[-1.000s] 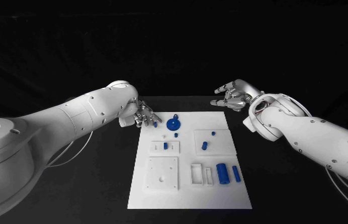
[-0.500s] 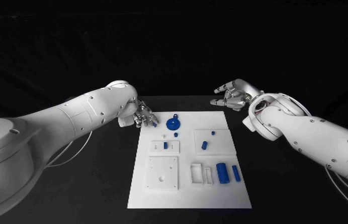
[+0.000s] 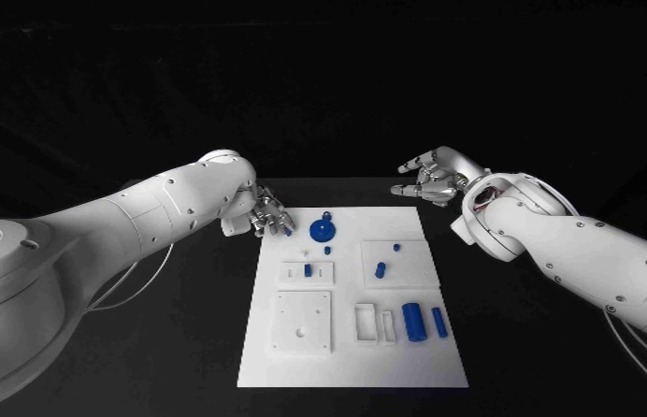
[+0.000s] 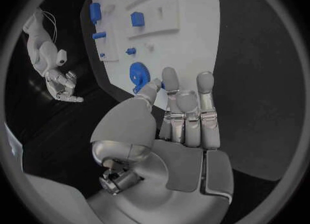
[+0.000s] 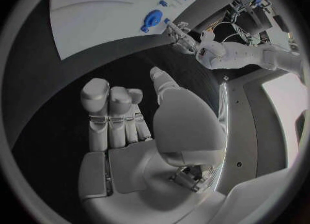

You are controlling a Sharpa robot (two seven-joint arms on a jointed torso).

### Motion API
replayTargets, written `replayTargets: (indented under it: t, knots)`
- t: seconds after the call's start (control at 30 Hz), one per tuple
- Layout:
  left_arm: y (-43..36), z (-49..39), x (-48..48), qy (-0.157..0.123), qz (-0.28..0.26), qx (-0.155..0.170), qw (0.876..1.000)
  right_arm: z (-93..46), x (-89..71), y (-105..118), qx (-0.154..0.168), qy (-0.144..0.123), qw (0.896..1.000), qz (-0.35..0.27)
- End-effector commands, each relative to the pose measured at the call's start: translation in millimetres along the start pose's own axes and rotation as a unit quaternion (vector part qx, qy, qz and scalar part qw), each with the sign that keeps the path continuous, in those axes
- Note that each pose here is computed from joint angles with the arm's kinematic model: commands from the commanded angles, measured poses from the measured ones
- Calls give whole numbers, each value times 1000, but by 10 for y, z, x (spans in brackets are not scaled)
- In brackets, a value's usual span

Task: Assemble the parts on the task board

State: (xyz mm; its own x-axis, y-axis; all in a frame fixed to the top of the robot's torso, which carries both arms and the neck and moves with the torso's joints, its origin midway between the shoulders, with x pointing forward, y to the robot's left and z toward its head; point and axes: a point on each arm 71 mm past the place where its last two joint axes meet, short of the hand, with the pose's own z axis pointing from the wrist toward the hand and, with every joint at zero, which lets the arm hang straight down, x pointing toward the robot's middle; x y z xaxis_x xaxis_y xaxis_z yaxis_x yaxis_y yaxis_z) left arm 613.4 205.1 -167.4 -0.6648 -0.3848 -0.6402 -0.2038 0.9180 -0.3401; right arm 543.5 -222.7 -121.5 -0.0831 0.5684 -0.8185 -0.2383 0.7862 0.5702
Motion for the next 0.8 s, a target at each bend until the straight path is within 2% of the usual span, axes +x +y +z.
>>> replayTargets:
  t: [0.03,0.8]
  knots:
    - [-14,7,14,2,-6,11,1000,0,8,8,-4,5,1000,-2]
    - [59,-19,-25,-14,-36,22,999,-4,-2,-16,-2,7,1000,-3]
